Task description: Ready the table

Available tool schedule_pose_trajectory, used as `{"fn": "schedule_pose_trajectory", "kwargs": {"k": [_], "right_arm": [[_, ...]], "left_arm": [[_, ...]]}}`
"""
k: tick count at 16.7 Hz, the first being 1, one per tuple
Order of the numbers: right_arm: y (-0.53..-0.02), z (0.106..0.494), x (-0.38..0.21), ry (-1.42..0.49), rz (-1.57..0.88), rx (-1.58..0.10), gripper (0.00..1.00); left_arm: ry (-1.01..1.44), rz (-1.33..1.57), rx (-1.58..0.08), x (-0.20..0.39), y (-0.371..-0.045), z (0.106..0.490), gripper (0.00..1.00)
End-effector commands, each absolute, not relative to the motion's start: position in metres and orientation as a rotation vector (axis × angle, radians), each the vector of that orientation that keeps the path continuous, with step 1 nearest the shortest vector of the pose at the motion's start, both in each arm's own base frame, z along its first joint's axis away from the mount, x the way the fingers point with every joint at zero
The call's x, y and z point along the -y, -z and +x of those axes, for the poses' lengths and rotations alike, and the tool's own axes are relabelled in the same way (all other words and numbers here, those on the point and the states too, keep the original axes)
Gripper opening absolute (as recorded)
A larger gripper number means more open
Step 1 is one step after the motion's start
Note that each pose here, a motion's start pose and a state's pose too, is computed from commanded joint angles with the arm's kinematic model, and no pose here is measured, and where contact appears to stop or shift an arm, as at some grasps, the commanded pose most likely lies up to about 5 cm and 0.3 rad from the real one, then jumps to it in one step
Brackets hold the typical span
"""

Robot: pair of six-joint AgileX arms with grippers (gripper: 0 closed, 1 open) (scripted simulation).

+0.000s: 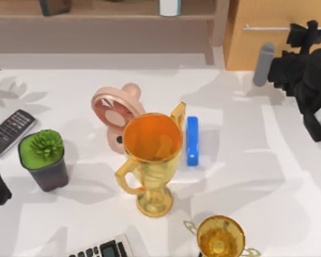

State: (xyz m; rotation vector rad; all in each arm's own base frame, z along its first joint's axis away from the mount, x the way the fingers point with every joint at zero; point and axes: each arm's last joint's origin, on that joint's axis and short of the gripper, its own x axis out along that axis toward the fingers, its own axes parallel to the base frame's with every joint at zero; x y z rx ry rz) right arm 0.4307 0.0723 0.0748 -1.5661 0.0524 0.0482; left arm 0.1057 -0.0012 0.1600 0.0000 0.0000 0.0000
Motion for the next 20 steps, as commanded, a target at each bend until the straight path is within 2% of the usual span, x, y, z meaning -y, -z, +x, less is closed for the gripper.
{"fn": "schedule_pose_trajectory", "kwargs": {"k": [7, 14, 20], "right_arm": [[-0.087, 0.417, -0.07, -0.008, -1.557, -0.032, 1.0], [-0.077, 0.392, -0.073, -0.042, -1.565, -0.047, 1.0], [-0.078, 0.392, -0.073, -0.031, -1.552, -0.045, 1.0]], "left_arm": [[0.0, 0.0, 0.0, 0.001, -0.16, 0.106, 1.0], [0.0, 0.0, 0.0, 0.001, -0.16, 0.106, 1.0], [0.0, 0.0, 0.0, 0.001, -0.16, 0.106, 1.0]]}}
